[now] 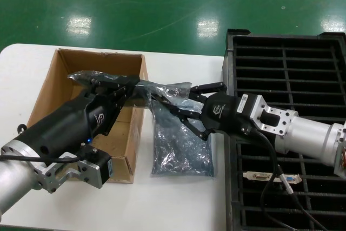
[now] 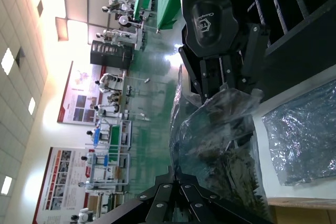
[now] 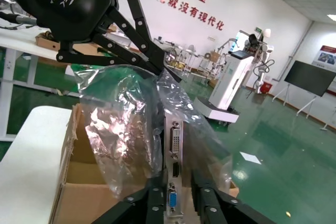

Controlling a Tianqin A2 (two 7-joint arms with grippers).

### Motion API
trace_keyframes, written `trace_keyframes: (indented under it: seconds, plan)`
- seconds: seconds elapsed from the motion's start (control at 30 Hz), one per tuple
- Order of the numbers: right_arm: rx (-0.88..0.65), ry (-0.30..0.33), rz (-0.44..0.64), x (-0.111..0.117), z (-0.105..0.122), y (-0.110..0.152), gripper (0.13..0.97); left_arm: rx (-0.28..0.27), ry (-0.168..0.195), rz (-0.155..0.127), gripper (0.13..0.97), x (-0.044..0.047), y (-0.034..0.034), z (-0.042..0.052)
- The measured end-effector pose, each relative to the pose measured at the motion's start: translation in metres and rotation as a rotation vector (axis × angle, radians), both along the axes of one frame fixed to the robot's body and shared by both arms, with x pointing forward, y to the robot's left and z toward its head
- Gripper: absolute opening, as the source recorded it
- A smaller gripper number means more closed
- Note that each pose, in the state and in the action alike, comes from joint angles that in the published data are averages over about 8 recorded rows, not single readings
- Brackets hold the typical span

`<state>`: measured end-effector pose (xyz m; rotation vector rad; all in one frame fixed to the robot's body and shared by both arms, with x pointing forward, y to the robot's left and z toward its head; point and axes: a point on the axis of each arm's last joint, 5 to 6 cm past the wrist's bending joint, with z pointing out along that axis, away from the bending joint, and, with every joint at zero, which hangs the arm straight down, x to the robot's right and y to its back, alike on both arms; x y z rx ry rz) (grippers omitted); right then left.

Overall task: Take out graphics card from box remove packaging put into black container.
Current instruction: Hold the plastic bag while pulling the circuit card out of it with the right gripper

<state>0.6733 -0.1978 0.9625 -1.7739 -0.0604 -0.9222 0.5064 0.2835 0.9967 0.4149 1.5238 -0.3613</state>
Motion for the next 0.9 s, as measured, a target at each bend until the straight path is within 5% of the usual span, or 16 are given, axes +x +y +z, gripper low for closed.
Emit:
trace_keyframes:
  seconds: [0.47, 0.9]
  plan:
    - [0.038, 0.031, 0.002, 0.005, 0.003, 0.011, 0.317, 0.0, 0.0, 0.0, 0.14, 0.0, 0.0, 0.0]
    - [0.07, 0.074, -0.016, 0.013, -0.002, 0.023, 0.248, 0.0, 0.0, 0.0, 0.14, 0.0, 0.0, 0.0]
